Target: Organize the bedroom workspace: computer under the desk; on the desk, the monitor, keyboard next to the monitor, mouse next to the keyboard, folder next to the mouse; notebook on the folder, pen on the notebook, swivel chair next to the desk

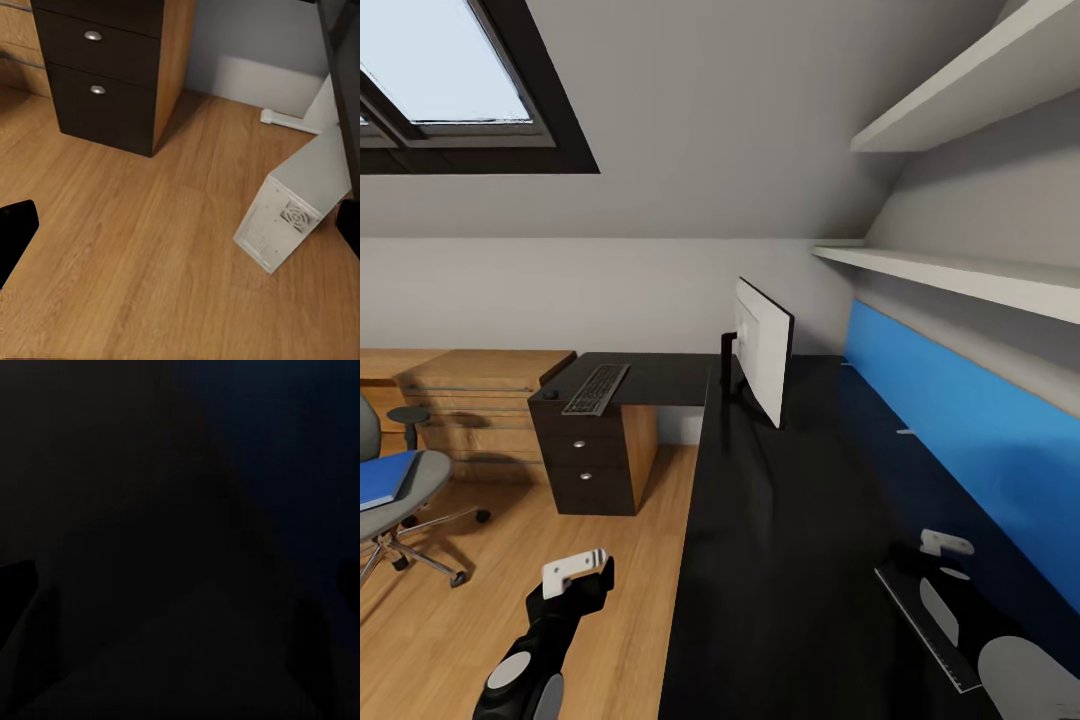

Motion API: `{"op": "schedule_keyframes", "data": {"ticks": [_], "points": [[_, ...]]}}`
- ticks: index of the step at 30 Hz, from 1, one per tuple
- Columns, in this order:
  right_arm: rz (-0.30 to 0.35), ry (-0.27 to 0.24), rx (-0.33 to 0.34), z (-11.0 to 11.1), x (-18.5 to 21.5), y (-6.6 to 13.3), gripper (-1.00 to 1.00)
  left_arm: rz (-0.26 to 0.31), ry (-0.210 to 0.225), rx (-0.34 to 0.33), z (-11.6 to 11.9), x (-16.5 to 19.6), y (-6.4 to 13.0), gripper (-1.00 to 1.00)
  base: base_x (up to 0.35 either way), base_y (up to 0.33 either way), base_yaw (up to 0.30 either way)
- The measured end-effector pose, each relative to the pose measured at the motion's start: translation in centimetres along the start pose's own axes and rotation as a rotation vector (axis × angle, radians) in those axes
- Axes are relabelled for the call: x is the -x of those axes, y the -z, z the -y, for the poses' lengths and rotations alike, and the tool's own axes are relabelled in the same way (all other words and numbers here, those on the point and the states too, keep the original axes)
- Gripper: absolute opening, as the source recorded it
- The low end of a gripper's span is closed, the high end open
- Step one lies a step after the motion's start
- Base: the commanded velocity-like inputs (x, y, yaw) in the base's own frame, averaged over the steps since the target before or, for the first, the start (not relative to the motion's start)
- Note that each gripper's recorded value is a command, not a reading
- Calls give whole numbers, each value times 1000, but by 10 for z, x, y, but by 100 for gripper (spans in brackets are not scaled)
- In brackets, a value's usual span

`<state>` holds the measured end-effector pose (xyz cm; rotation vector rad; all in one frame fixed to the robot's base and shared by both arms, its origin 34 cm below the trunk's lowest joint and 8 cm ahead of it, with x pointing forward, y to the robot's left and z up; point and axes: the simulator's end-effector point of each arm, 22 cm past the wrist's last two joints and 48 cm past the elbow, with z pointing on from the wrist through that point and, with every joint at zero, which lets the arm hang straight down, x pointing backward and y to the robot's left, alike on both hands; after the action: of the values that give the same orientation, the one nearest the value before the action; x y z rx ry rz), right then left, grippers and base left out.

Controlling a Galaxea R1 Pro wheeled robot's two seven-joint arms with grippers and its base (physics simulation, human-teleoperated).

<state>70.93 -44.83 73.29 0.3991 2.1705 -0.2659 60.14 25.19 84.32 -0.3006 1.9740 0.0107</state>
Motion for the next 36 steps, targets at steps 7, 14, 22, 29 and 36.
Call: {"op": "schedule_keyframes", "data": {"ticks": [7,14,22,29,36], "points": [[-41,5,1,-1,-4,1,100,2,23,57,-28,2,-2,100,0,0,0],[-60,7,6,-3,-5,1,100,2,26,64,-31,2,-3,100,-179,0,0],[-62,8,6,-3,-5,1,100,1,26,65,-32,2,-3,100,-129,0,0],[-61,7,7,-3,-5,1,100,1,26,65,-32,2,-3,100,-238,0,0],[-60,7,7,-3,-5,1,100,0,26,65,-32,1,-3,100,-258,0,0]]}}
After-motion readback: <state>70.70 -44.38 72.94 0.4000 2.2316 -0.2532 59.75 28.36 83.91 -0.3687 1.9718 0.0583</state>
